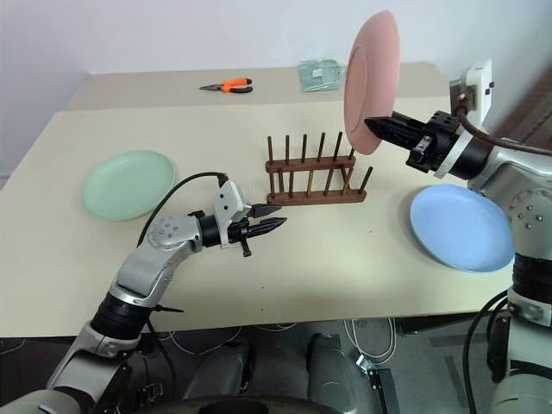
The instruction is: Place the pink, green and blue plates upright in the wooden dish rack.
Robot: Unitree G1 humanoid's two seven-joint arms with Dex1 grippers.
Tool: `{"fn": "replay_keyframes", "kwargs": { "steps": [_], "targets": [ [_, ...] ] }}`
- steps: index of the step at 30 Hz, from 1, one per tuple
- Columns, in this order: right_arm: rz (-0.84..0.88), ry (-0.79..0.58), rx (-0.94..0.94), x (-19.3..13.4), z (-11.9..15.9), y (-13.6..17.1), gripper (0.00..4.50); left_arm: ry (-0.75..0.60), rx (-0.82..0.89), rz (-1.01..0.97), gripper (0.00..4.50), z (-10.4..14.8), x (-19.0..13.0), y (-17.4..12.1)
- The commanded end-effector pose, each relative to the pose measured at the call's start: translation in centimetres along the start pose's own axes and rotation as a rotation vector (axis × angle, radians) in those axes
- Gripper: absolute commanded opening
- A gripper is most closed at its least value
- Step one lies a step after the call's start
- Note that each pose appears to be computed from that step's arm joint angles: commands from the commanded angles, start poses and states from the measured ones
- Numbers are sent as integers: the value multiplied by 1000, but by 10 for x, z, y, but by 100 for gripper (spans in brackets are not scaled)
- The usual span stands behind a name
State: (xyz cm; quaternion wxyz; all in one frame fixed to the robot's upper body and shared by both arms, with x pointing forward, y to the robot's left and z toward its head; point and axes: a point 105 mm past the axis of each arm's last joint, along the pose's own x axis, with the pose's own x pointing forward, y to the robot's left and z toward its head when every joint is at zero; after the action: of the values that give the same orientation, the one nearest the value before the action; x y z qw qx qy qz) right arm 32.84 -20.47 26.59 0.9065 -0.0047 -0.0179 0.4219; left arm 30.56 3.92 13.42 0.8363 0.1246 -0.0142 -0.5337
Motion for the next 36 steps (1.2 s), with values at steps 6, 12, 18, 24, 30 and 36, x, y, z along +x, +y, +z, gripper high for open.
{"fn": "replay_keyframes", "kwargs": {
  "steps": [6, 12, 18, 24, 30, 36],
  "targets": [
    [47, 34, 32, 1, -11, -11, 2, -42, 13, 13, 125, 13, -1, 1],
    [17, 37, 50, 8, -16, -19, 71, -37, -5, 15, 125, 11, -2, -1],
    [-263, -88, -212, 2, 15, -52, 300, -65, -80, 75, 305, 15, -9, 9],
    [-374, -82, -479, -16, 40, -51, 300, -149, -114, 401, 447, 26, -34, 59],
    [94, -73, -486, 25, 46, 53, 442, -47, -232, 1497, 450, 2, -172, 168],
    [372, 55, -498, 57, -7, 111, 442, 62, -529, 1984, 450, -30, -247, 159]
  ]
}}
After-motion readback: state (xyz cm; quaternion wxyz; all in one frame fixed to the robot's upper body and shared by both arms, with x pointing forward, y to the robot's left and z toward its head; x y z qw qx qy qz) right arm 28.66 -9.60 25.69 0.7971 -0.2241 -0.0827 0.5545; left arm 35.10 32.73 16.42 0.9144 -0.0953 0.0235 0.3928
